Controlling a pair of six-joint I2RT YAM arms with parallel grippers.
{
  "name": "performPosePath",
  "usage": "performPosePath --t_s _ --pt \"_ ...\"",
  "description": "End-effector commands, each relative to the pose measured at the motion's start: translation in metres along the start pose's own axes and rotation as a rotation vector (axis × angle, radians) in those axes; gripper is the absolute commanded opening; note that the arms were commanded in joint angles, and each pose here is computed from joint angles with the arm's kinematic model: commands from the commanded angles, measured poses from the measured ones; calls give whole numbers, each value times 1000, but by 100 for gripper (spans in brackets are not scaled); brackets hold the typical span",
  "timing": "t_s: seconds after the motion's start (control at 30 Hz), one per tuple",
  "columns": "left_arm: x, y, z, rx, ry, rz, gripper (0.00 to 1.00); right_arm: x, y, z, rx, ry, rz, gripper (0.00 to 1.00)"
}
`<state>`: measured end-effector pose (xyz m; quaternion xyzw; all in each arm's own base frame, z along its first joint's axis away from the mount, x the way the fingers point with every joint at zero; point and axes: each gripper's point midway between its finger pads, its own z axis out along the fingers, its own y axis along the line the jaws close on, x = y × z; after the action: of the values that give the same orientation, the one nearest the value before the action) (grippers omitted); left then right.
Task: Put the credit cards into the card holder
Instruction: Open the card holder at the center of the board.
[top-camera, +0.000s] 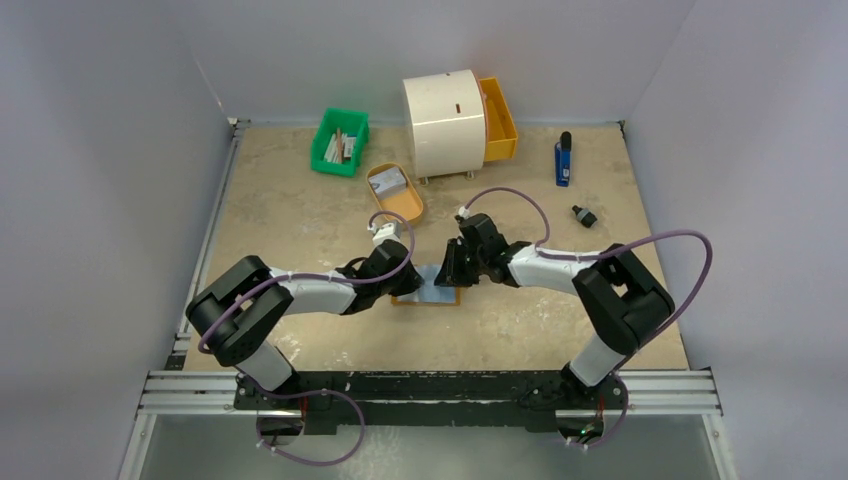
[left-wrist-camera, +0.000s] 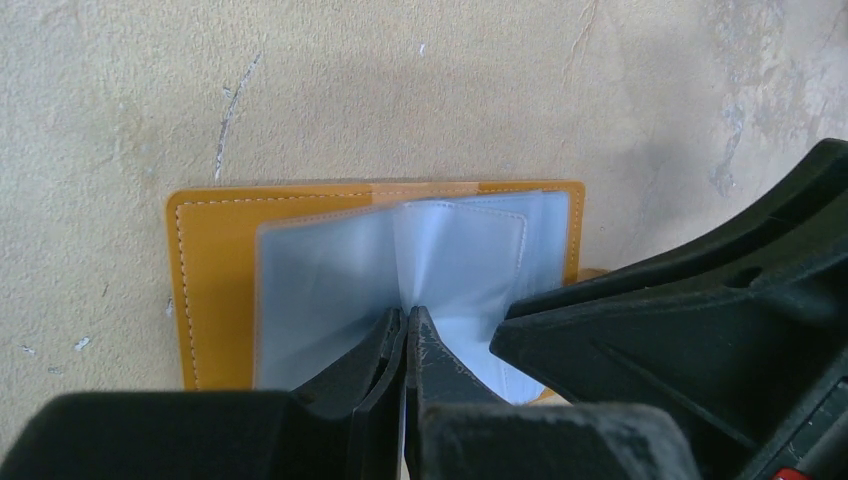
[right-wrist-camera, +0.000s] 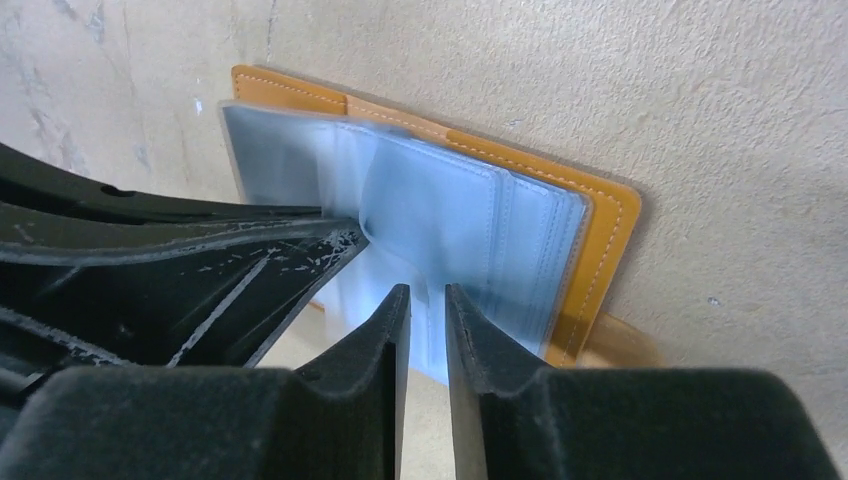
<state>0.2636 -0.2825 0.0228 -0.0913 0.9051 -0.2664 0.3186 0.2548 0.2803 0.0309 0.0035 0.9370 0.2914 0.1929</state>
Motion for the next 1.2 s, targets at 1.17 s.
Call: performPosePath --t_s 1.17 --pt "-34 6 -48 -71 -104 5 33 -20 61 2 -290 -17 -54 27"
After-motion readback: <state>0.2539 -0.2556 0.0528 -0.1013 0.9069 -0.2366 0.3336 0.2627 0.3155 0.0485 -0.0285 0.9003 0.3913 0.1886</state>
